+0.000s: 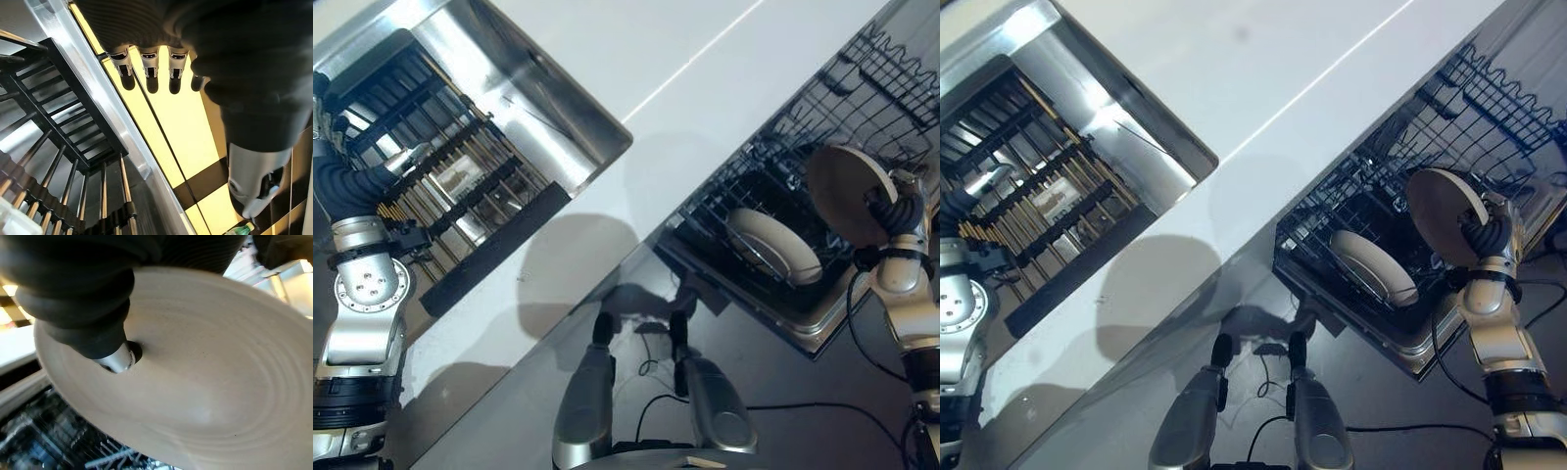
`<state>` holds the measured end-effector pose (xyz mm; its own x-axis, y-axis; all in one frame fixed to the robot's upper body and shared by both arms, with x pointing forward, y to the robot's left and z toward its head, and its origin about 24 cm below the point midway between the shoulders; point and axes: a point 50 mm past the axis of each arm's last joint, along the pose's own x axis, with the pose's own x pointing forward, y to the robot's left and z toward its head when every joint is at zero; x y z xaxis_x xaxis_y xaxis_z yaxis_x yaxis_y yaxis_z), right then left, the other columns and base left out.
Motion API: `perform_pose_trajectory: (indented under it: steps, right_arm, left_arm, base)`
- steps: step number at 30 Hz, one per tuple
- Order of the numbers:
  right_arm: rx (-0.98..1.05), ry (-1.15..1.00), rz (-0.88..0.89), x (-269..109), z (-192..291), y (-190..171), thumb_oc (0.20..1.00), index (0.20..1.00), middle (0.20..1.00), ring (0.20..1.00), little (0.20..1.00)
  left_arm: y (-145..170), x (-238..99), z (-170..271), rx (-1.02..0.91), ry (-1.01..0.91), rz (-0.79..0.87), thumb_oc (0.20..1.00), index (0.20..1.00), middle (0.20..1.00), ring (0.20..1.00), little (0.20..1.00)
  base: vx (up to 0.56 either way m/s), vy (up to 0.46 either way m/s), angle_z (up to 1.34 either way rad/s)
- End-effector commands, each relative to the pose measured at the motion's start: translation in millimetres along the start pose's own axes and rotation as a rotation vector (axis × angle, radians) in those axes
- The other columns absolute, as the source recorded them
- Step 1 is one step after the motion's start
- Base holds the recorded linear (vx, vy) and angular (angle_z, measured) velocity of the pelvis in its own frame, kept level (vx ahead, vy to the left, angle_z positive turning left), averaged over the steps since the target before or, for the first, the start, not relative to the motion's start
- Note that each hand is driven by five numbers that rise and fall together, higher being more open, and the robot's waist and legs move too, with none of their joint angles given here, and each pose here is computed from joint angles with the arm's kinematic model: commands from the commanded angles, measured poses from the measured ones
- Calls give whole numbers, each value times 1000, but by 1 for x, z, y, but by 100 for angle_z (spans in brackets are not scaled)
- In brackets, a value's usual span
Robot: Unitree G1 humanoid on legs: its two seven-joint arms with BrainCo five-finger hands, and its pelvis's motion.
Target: Pick up plates and place into dishwasher.
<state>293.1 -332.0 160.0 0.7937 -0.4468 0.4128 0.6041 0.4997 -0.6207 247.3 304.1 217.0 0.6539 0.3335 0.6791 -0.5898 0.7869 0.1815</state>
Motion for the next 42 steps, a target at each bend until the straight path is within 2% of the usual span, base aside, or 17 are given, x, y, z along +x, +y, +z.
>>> perform_pose_trajectory:
  steps: [1,7,12,21,30,36,42]
  right_arm:
    - [-102,-171,-134,24,26,-35,200,200,200,200,200]
    - [-139,-226,-203,33,34,-46,200,200,200,200,200]
    - [-194,-266,-155,37,40,-45,200,200,200,200,200]
    - [-287,-391,142,45,64,-30,200,200,200,200,200]
    - [-268,-307,387,31,44,21,200,200,200,200,200]
    - [-240,-226,429,29,27,37,200,200,200,200,200]
    - [-233,-188,425,28,19,38,200,200,200,200,200]
  left_arm:
    - [-12,1,10,-74,-74,38,1000,1000,1000,1000,1000]
    - [-13,0,10,-72,-84,62,1000,1000,1000,1000,1000]
    - [-12,3,11,-63,-87,61,1000,1000,1000,1000,1000]
    - [-7,15,16,-46,-101,35,1000,1000,1000,1000,1000]
    - [-20,15,14,-46,-108,-2,1000,1000,1000,1000,1000]
    - [-26,16,13,-67,-103,2,1000,1000,1000,1000,1000]
    - [-29,15,14,-82,-101,6,1000,1000,1000,1000,1000]
  base:
    - [-3,-56,1]
    - [33,-48,1]
    - [80,-53,4]
    - [64,-74,8]
    - [24,-20,4]
    - [-28,45,-1]
    - [-33,41,1]
